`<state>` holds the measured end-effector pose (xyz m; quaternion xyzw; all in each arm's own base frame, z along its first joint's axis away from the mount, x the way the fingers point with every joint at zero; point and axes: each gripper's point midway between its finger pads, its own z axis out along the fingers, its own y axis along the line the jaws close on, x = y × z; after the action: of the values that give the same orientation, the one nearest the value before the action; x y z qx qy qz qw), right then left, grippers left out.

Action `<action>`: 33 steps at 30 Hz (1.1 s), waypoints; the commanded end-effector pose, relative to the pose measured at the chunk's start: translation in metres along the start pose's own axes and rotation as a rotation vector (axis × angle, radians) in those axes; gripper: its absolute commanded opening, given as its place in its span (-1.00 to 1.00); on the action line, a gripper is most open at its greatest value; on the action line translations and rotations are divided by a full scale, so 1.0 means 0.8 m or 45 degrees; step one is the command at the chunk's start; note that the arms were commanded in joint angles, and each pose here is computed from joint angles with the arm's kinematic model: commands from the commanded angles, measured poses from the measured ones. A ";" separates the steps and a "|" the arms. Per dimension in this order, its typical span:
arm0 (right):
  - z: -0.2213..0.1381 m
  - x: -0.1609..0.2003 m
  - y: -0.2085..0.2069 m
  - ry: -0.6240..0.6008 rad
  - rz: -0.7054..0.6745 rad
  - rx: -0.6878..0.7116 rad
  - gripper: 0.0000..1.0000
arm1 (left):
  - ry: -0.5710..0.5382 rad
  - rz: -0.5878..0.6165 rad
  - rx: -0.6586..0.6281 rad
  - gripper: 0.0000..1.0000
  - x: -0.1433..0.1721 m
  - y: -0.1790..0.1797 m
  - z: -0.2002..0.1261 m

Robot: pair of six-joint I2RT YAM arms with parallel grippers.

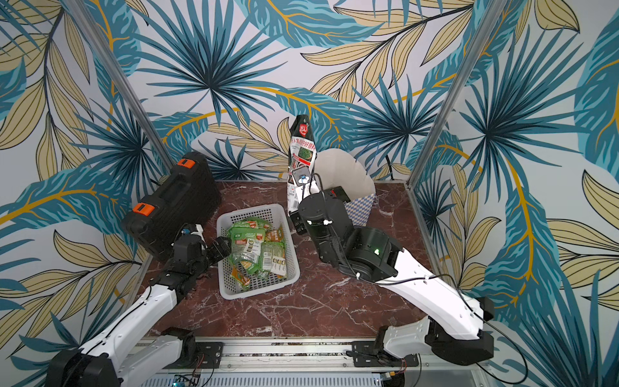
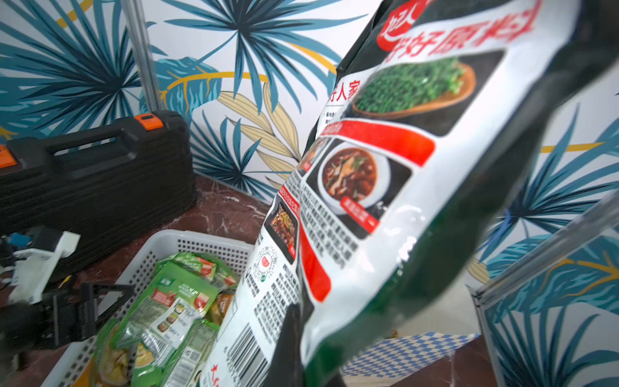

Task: Place the condiment packets inside the bag
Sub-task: Pick up the condiment packet from the storage box, then place the condiment packet in the paper bag.

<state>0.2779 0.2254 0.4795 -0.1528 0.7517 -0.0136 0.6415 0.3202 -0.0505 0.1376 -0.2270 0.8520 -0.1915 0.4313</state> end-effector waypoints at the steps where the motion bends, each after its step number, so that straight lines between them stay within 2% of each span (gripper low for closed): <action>1: 0.000 -0.035 -0.066 -0.071 -0.001 0.292 -1.00 | -0.033 0.020 0.028 0.77 -0.013 -0.009 -0.005; 4: 0.019 -0.030 -0.108 -0.002 -0.033 0.461 -1.00 | -0.034 0.020 0.031 0.77 -0.014 -0.010 -0.005; 7: 0.047 -0.015 -0.137 0.083 -0.034 0.482 -1.00 | -0.036 0.022 0.033 0.77 -0.015 -0.011 -0.006; 10: 0.076 -0.005 -0.128 0.130 -0.064 0.336 -1.00 | -0.036 0.024 0.036 0.77 -0.014 -0.011 -0.006; 12: 0.099 0.003 -0.110 0.162 -0.146 0.250 -1.00 | -0.034 0.022 0.038 0.77 -0.014 -0.011 -0.005; 16: 0.152 0.035 -0.112 0.333 -0.339 0.330 -1.00 | -0.031 0.025 0.042 0.77 -0.014 -0.012 -0.005; 19: 0.179 0.063 -0.137 0.461 -0.385 0.453 -1.00 | -0.033 0.027 0.044 0.77 -0.014 -0.012 -0.005; 22: 0.190 0.082 -0.152 0.528 -0.379 0.504 -1.00 | -0.031 0.027 0.048 0.77 -0.013 -0.013 -0.004; 28: 0.211 0.139 -0.151 0.687 -0.351 0.365 -1.00 | -0.026 0.027 0.054 0.77 -0.012 -0.014 -0.003; 33: 0.225 0.191 -0.152 0.822 -0.384 0.343 -1.00 | -0.028 0.028 0.060 0.77 -0.013 -0.015 -0.003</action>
<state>0.4601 0.1039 0.3416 -0.1619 0.8677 -0.2587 0.3923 0.3196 -0.0543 0.1376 -0.2180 0.8543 -0.1984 0.4282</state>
